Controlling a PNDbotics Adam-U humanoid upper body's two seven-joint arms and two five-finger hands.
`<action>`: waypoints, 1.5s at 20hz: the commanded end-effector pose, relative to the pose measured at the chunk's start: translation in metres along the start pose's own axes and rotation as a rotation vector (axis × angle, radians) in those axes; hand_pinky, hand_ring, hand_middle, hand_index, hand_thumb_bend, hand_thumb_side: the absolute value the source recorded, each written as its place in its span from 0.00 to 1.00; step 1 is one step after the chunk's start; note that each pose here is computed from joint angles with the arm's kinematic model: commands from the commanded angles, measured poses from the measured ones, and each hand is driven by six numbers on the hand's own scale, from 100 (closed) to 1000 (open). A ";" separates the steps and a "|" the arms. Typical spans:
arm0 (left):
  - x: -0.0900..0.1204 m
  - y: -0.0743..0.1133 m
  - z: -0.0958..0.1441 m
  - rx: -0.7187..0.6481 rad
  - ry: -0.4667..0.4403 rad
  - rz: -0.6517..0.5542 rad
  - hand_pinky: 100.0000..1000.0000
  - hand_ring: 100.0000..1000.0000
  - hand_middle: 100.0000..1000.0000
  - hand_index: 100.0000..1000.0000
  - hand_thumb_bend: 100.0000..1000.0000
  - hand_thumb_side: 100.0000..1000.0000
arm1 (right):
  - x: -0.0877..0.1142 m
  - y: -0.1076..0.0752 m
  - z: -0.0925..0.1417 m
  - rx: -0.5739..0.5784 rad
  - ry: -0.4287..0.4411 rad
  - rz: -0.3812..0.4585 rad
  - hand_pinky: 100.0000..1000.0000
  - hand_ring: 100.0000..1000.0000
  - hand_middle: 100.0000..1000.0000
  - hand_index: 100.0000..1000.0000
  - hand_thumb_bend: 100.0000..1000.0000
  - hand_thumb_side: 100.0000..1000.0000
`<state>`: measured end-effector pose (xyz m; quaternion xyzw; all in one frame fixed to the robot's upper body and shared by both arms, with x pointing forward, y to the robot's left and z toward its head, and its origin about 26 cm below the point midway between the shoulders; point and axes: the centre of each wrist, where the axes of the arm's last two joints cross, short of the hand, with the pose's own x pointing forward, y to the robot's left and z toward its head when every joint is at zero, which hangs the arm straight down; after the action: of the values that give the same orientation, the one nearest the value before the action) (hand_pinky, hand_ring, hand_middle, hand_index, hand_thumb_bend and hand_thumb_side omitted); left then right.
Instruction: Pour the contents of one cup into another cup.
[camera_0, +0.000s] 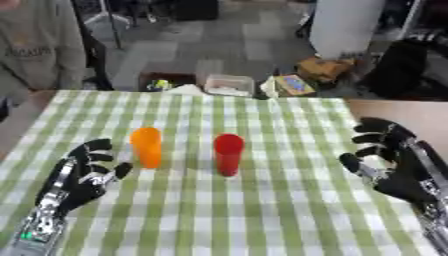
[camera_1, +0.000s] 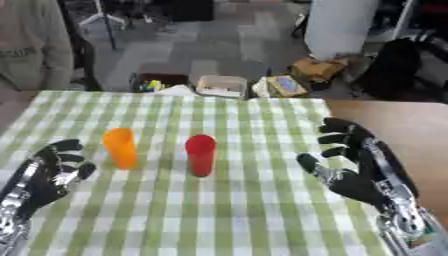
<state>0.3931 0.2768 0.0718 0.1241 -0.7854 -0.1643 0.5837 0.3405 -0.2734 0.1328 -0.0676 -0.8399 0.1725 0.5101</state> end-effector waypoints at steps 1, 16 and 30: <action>0.002 0.001 -0.009 0.029 -0.010 -0.020 0.57 0.68 0.71 0.81 0.75 0.41 | 0.007 -0.006 -0.004 -0.005 -0.026 0.010 0.58 0.69 0.69 0.82 0.57 0.26; 0.001 -0.008 -0.033 0.129 0.007 -0.062 0.59 0.72 0.75 0.83 0.80 0.40 | 0.006 -0.004 -0.004 -0.002 -0.022 -0.003 0.58 0.69 0.69 0.82 0.56 0.26; 0.001 -0.009 -0.047 0.200 0.026 -0.121 0.57 0.70 0.73 0.84 0.82 0.37 | 0.006 -0.002 -0.005 0.006 -0.025 -0.014 0.58 0.69 0.69 0.82 0.56 0.26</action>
<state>0.4334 0.2615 0.0692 0.2243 -0.7728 -0.1232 0.5808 0.3405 -0.2711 0.1316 -0.0580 -0.8402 0.1687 0.5120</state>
